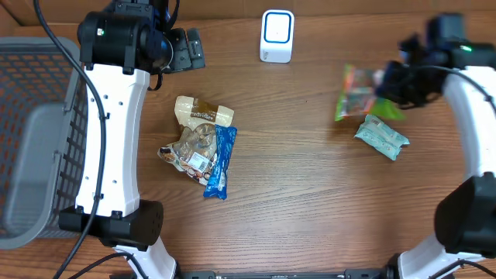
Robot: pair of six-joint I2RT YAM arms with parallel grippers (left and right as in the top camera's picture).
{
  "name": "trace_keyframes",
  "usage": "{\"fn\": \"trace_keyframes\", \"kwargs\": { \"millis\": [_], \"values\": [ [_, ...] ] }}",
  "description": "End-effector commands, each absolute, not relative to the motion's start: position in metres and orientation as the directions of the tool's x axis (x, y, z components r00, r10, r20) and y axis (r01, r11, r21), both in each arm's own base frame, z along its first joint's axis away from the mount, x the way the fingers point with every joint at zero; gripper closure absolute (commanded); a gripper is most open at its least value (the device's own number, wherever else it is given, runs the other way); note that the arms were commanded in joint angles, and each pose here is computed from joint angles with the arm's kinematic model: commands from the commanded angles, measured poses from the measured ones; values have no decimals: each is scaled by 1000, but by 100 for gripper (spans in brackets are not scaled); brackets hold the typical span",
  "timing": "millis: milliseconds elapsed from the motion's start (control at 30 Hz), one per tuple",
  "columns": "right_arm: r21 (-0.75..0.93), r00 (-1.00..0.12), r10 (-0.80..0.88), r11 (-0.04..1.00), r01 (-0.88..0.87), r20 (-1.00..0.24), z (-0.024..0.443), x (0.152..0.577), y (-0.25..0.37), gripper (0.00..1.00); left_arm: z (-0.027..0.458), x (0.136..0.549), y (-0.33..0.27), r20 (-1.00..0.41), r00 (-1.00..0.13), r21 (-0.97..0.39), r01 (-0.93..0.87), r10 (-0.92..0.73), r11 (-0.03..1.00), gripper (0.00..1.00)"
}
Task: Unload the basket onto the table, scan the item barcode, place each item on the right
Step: 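Carry the green candy pack right and drop it by the tissue pack, then move the right gripper to the blue bar and grasp it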
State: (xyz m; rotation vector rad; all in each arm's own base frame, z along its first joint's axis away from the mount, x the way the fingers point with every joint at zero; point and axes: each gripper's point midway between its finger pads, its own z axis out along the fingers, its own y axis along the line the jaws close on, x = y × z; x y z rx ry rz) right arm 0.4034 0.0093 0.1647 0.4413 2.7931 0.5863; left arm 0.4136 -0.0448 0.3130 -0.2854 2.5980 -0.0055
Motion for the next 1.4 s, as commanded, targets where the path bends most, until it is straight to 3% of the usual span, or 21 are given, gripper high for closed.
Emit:
{"fn": "trace_keyframes", "kwargs": {
  "millis": [0,267,300,400,467,633,767,833,900,967,1167,1367],
  "values": [
    [537,-893,439,779,323,-100,152,395,-6,96,311,414,-46,-494,-841,-68,-216,-221,974,0],
    [533,-774,632,664,525,-25,87,367,-76,96,311,414,-46,-494,-841,-68,-216,-221,974,0],
    [531,-763,646,653,540,-16,81,363,-81,90,311,414,-46,-494,-841,-68,-216,-221,974,0],
    [527,-745,667,633,567,0,75,354,-90,53,311,414,-46,-494,-841,-68,-216,-221,974,0],
    [528,-739,674,627,573,1,77,354,-93,44,311,414,-46,-494,-841,-68,-216,-221,974,0],
    [554,-744,668,613,563,17,101,359,-89,44,311,414,-46,-494,-841,-68,-216,-221,974,0],
    [549,-793,608,676,493,-37,141,371,-83,43,311,414,-46,-494,-841,-68,-216,-221,974,0],
    [511,-805,589,714,478,-70,160,375,-81,39,311,414,-46,-494,-841,-68,-216,-221,974,0],
    [481,-818,567,747,459,-101,176,379,-77,25,311,414,-46,-494,-841,-68,-216,-221,974,0],
    [470,-830,544,769,433,-125,191,383,-70,21,311,414,-46,-494,-841,-68,-216,-221,974,0],
    [509,-870,474,786,349,-135,207,392,-33,25,311,414,-46,-494,-841,-68,-216,-221,974,0],
    [547,-935,318,817,185,-159,199,404,53,27,311,414,-46,-494,-841,-68,-216,-221,974,0]
  ]
}}
